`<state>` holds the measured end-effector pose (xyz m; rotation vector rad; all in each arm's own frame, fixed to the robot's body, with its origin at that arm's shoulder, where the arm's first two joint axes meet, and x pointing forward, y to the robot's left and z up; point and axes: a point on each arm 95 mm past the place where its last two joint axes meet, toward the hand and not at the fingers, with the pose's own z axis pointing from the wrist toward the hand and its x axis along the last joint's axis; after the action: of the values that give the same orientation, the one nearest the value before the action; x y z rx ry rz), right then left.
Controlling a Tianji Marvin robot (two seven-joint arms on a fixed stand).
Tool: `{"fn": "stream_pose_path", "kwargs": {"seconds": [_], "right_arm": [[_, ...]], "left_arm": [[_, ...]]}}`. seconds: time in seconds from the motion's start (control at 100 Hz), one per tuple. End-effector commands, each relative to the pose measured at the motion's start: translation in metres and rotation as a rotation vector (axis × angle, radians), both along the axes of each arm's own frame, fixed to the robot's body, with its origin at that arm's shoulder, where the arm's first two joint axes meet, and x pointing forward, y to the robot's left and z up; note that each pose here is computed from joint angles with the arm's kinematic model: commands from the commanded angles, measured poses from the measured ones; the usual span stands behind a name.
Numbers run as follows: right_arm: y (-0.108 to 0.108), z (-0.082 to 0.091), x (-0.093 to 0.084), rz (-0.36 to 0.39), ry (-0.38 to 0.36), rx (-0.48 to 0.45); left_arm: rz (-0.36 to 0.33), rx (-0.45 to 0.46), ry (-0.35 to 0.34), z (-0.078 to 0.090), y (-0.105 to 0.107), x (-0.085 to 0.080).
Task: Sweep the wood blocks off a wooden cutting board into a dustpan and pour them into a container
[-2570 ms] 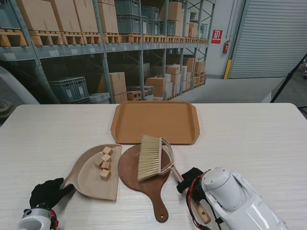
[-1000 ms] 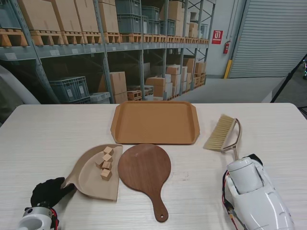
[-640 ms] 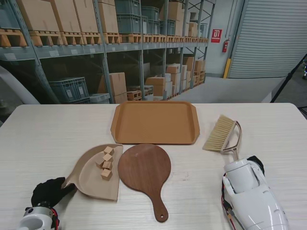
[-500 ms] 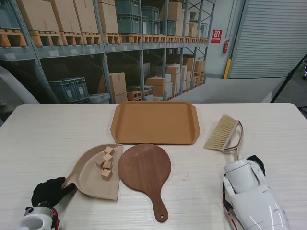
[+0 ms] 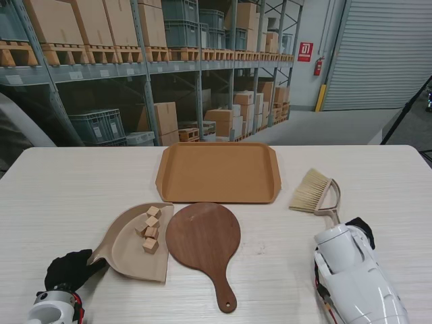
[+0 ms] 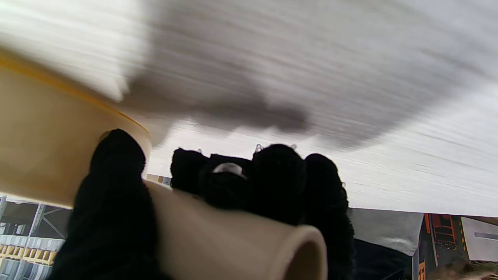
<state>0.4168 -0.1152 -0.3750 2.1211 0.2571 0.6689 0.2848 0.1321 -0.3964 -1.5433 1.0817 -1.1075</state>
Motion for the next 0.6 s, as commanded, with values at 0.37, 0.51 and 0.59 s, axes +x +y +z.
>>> {"fn": "stream_pose_path", "kwargs": {"seconds": [0.37, 0.51, 0.59], "right_arm": [[-0.0098, -0.0271, -0.0142, 0.013, 0.067, -0.024], [-0.012, -0.0277, -0.0142, 0.031, 0.061, -0.033], [-0.014, -0.0278, -0.0143, 0.048, 0.057, -0.04]], "left_arm": [[-0.001, -0.005, 0.025, -0.0032, -0.0017, -0.0033], [-0.001, -0.004, 0.024, -0.003, -0.0016, -0.0036], [0.0, -0.003, 0.024, -0.0029, -0.0014, -0.0037]]}}
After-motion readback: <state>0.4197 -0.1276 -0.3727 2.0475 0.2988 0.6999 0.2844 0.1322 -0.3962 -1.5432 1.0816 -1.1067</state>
